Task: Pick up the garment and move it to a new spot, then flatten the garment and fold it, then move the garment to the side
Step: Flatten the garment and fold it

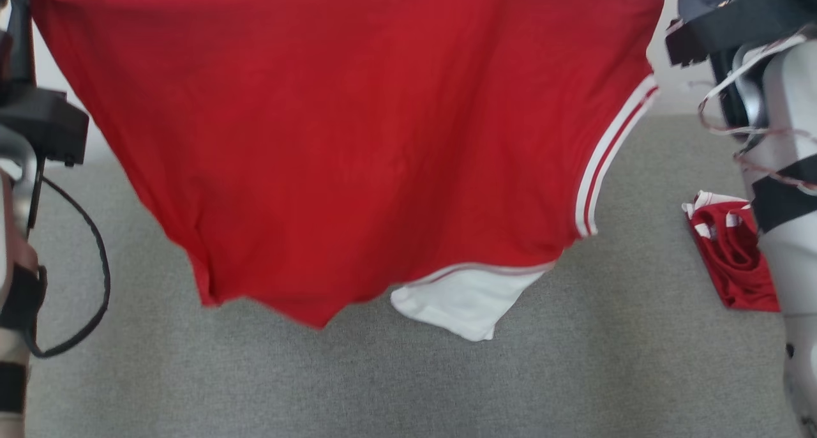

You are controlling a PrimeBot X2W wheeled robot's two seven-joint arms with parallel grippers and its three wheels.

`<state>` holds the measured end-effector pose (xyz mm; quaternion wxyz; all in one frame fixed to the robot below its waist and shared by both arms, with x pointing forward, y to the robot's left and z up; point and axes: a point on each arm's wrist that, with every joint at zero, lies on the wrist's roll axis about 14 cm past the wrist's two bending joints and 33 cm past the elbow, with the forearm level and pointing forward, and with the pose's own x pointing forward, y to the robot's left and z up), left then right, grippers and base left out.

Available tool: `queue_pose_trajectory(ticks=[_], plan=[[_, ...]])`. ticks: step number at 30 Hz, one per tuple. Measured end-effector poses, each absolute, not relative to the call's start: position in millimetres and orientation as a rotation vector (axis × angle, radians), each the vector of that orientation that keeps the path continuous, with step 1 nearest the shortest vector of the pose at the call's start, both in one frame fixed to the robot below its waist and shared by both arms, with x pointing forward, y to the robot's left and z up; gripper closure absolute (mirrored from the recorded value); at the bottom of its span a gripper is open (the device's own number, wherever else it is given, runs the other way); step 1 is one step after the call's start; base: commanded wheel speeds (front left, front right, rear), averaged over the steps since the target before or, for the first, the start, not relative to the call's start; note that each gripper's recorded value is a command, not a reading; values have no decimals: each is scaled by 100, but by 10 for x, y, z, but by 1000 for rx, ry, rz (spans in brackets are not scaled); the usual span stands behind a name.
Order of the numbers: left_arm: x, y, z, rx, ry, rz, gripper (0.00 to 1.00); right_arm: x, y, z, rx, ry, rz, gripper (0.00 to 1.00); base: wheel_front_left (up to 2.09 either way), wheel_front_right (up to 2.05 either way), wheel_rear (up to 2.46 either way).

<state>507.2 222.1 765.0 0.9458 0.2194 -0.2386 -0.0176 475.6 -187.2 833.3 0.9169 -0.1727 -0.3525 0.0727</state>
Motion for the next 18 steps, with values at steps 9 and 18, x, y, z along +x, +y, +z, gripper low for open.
queue_pose_trajectory(ticks=[9,18], plan=[[5562,2197,7736,480,-494,-6,100,5247,-2083,8565,-455,-733,80,100,0,0,0],[6177,2059,7703,533,-556,10,100,5781,-2303,8678,-559,-785,-17,100,0,0,0]])
